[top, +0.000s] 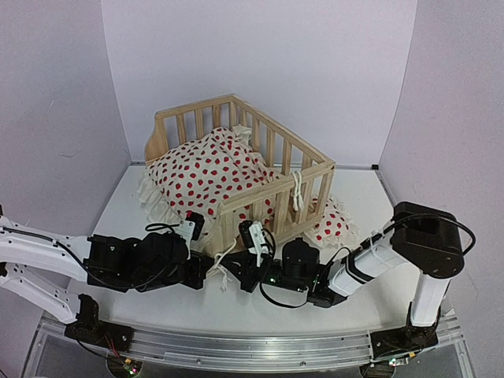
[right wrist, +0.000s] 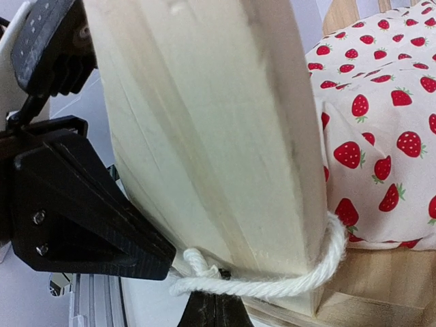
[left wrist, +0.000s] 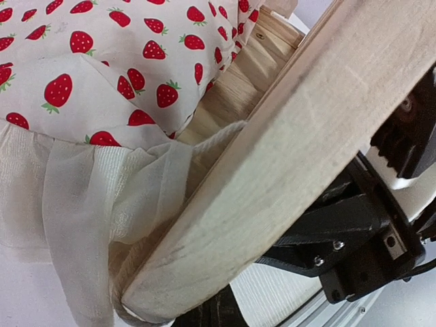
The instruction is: Set up the pet bed
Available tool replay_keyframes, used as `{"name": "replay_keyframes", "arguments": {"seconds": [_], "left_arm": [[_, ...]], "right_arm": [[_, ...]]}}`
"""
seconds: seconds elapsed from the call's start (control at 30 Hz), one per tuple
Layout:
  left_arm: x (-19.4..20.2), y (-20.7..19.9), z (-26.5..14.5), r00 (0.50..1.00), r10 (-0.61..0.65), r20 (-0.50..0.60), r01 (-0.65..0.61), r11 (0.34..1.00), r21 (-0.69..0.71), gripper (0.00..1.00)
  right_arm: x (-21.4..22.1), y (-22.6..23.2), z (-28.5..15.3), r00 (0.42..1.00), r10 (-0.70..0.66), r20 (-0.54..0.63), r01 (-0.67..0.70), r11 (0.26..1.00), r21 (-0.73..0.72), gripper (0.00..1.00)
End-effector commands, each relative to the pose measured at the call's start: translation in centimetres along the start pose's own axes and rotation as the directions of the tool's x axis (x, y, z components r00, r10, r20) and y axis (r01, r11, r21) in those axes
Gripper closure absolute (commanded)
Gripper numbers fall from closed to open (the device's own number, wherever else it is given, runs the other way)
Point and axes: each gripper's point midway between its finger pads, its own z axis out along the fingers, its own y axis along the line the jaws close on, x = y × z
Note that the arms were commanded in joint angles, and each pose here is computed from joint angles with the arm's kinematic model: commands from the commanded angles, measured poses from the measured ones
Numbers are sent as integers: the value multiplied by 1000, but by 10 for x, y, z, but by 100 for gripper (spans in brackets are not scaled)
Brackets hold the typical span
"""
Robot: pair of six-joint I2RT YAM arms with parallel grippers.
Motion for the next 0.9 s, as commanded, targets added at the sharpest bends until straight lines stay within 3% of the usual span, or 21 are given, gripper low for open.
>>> {"name": "replay_keyframes", "arguments": {"seconds": [0.0, 0.2, 0.3, 0.5, 0.7, 0.87], "left_arm": [[-26, -12, -12, 996, -48, 77, 42, 996, 83, 99], [-41, -25, -31, 992, 30, 119, -49, 986, 159, 71], [-47, -28, -35, 992, 33, 122, -52, 986, 160, 68], [-41, -19, -23, 980, -194, 50, 185, 972, 145, 68], [-36, -3, -21, 860, -508, 43, 501, 857, 117, 64], [-33, 11, -22, 769, -636, 69, 627, 771, 117, 62]], "right_arm": [[-30, 5, 10, 992, -38, 122, 40, 999, -15, 100], [-31, 8, 5, 978, -110, 179, 118, 992, -37, 100], [-34, 15, 5, 970, -147, 195, 162, 985, -64, 100], [-43, 26, 9, 959, -175, 224, 202, 973, -109, 100], [-39, 36, 11, 954, -204, 219, 241, 958, -157, 100], [-35, 37, 10, 949, -233, 213, 270, 949, -164, 100]]}}
